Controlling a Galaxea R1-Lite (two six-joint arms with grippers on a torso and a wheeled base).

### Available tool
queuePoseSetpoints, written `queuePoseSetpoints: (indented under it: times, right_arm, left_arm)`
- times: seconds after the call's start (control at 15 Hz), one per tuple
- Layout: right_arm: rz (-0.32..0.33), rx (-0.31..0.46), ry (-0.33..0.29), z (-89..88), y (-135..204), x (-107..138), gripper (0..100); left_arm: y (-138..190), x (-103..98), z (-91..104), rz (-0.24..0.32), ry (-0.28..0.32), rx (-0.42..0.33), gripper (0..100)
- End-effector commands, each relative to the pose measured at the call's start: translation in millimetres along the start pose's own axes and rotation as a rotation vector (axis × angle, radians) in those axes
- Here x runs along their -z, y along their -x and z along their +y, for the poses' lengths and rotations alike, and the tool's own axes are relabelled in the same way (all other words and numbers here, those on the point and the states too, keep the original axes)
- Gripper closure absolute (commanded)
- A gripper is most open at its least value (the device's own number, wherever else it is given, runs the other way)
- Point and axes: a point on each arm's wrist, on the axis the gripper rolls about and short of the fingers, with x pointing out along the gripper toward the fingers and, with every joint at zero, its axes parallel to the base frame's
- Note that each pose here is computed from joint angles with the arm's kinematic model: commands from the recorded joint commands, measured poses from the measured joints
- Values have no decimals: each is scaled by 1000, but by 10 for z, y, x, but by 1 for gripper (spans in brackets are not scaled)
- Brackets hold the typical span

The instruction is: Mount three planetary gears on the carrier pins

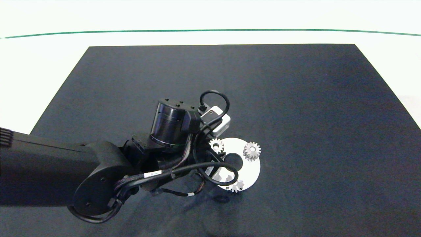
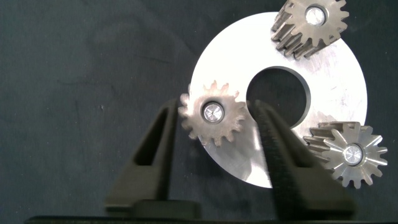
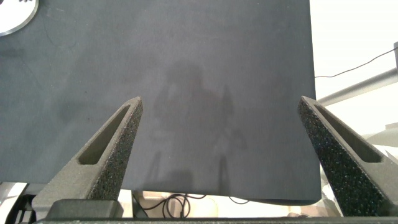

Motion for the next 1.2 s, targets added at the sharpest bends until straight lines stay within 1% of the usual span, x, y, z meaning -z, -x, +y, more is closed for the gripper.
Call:
queuePoseSetpoints:
  times: [0.07,0.13,0.27,0.33,0.4,0.47,0.53,0.6,0.67,0.73,0.8,0.87,0.93,1.0,1.07,1.13,1.2]
  right_arm:
    - [3,2,2,0,1,3,0]
    - [3,2,2,0,1,3,0]
    - [3,-1,2,-2,0,3,0]
    - [8,-2,4,1,-10,-3,0]
    - [9,-4,5,1,-16,-8,0]
    - [15,-16,5,3,-37,-15,0]
    - [29,-21,10,10,-63,-26,0]
    - [39,-22,12,13,-85,-48,0]
    - [42,-21,13,13,-104,-86,0]
    - [36,-14,7,7,-104,-122,0]
    - [36,-14,7,6,-106,-136,0]
    - [43,-9,0,12,-115,-138,0]
    - [55,-6,-1,20,-135,-145,0]
    - [62,-3,0,24,-150,-162,0]
    - [61,5,-3,25,-151,-184,0]
    - [55,59,-17,35,-137,-268,0]
    - [53,98,-26,44,-126,-310,0]
  left_arm:
    - [-8,-13,5,-4,-1,-4,0]
    - [-7,-18,2,-6,-1,-3,0]
    - [116,-79,42,-25,1,-9,0]
    - [275,-144,89,-22,2,-9,0]
    - [461,-215,143,-8,1,-4,0]
    - [803,-337,239,5,17,0,0]
    - [1096,-442,342,5,58,-7,0]
    - [1455,-488,430,17,109,-10,0]
    - [1780,-406,523,73,140,-27,0]
    - [2105,-197,672,163,189,-103,0]
    - [2398,-4,732,214,232,-177,0]
    - [2613,144,734,221,273,-246,0]
    - [2800,306,736,231,333,-359,0]
    - [2950,436,708,238,381,-470,0]
    - [3005,502,684,246,408,-523,0]
    - [3146,630,589,255,461,-650,0]
    - [3211,692,513,252,485,-702,0]
